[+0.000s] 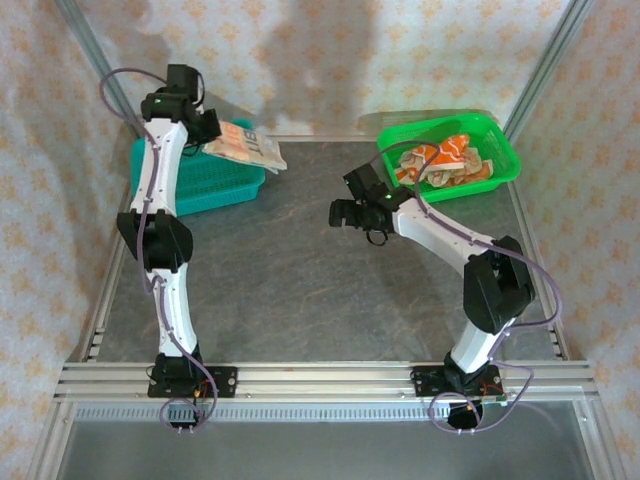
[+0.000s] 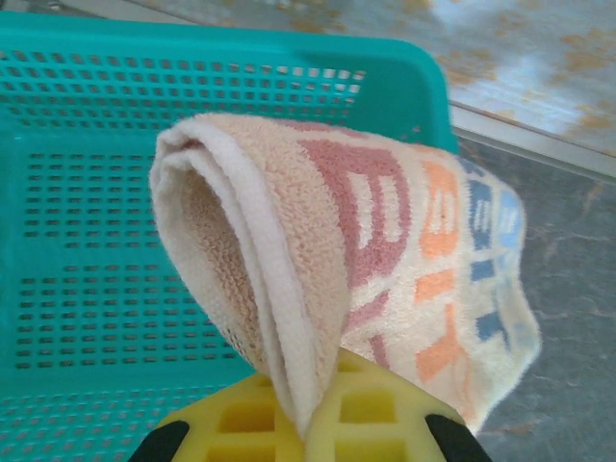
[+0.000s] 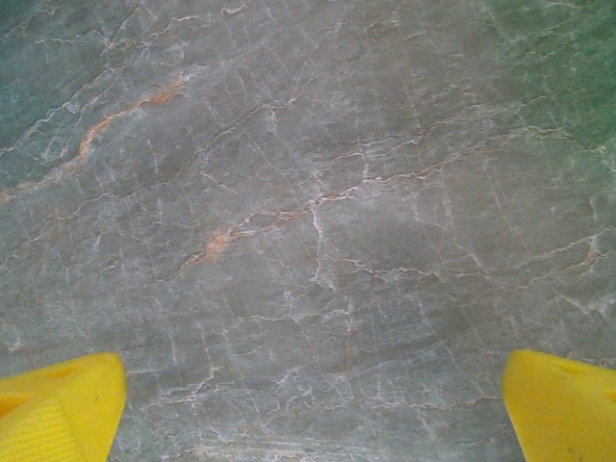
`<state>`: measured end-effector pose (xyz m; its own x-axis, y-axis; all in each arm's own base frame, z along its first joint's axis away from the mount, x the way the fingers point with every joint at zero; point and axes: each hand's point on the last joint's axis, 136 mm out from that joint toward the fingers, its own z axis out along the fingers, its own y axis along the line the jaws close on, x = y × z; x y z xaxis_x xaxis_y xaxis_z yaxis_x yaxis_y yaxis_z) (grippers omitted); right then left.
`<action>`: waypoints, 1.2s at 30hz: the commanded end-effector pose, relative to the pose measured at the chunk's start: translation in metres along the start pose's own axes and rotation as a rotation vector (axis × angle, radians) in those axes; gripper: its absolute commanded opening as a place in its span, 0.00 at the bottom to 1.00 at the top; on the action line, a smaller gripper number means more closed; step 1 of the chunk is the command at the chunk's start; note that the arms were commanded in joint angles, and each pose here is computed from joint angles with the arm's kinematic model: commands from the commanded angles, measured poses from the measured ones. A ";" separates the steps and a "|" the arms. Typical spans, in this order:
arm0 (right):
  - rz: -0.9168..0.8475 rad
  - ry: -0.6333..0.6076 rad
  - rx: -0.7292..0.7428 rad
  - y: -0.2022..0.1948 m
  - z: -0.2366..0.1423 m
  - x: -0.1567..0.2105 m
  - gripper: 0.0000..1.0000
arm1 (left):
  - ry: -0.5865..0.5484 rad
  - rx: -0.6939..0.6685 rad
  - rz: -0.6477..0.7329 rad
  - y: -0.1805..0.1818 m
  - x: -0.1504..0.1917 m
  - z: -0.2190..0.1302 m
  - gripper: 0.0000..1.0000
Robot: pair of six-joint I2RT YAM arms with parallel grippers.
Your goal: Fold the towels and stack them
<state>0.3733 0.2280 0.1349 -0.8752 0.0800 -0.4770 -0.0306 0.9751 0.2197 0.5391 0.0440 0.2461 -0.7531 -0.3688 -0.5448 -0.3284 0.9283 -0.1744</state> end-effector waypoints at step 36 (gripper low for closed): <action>-0.001 0.034 0.007 0.009 0.007 -0.012 0.99 | 0.068 -0.216 0.001 0.092 0.005 0.077 0.00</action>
<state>0.3841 0.2381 0.1322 -0.8885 0.0717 -0.4533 -0.0322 0.9756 0.2173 0.5377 0.1249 0.1380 -0.8111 -0.4389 -0.3865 -0.4501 0.8905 -0.0667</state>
